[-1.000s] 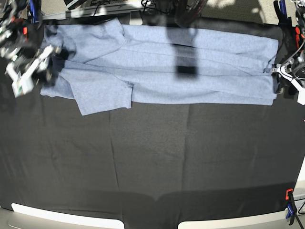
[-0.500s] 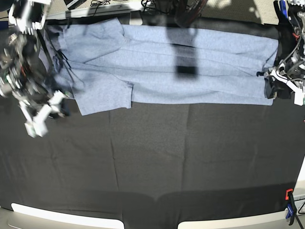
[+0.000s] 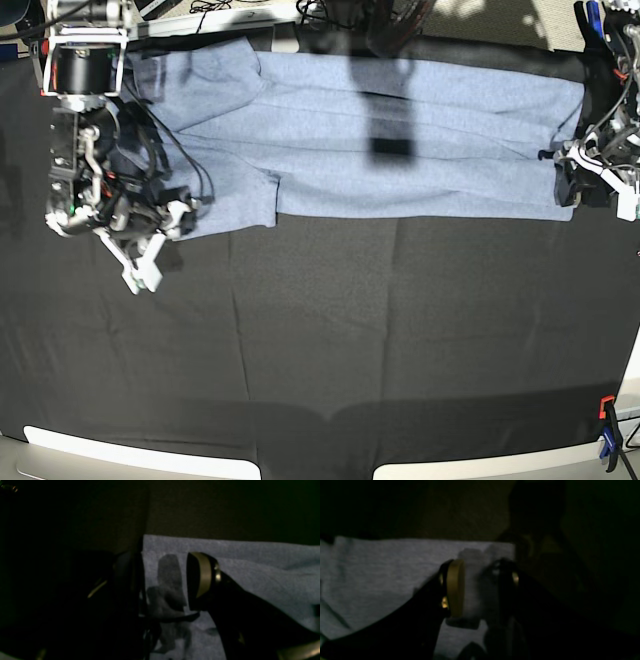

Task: Layout the t-shirt on the table in an organized manner, then fold the t-shirt properly
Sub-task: 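Release the folded hem with both grippers, then grasp the sleeve end of the folded strip with the right gripper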

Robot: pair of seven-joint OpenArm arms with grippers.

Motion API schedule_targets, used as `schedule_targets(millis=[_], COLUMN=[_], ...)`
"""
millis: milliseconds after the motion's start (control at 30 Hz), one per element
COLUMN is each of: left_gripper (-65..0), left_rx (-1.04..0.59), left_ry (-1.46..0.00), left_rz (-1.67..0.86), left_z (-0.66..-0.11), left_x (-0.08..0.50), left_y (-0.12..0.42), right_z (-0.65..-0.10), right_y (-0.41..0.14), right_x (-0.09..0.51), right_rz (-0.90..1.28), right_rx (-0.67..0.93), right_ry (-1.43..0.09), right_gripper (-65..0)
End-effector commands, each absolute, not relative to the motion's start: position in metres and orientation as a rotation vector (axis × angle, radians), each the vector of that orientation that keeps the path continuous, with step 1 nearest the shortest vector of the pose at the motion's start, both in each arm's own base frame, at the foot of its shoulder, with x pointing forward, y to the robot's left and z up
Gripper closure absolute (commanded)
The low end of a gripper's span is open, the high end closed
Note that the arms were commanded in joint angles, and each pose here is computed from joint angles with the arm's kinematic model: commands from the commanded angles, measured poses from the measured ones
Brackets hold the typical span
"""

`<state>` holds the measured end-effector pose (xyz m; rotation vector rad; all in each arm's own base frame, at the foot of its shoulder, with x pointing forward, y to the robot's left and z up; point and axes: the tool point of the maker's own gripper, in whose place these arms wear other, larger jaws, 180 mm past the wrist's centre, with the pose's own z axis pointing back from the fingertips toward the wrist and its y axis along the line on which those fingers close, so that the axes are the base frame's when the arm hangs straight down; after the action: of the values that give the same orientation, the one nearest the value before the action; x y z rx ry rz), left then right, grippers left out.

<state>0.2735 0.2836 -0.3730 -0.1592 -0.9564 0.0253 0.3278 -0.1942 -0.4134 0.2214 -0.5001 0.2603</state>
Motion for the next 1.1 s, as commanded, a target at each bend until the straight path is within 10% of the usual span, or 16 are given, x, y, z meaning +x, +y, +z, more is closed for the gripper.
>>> schedule_targets(millis=[0, 267, 700, 1067], left_gripper=[-32.2, -32.2, -32.2, -32.2], left_rx=[-0.145, -0.145, -0.145, -0.145], left_ry=[-1.010, -1.010, -1.010, -1.014], left_rz=[0.011, 0.011, 0.011, 0.011], left_z=[-0.357, -0.357, -0.357, -0.356], left_x=[0.282, 0.282, 0.282, 0.282], left_y=[0.289, 0.289, 0.289, 0.289], right_z=[-0.406, -0.401, -0.348, -0.305], right_y=[-0.194, -0.182, -0.170, -0.122], right_x=[0.333, 0.341, 0.351, 0.237], right_rz=[0.269, 0.327, 0.450, 0.631], right_rx=[0.214, 0.199, 0.130, 0.118], right_ry=[-0.502, -0.549, -0.725, -0.808], right_gripper=[-22.9, -3.6, 0.0, 0.0])
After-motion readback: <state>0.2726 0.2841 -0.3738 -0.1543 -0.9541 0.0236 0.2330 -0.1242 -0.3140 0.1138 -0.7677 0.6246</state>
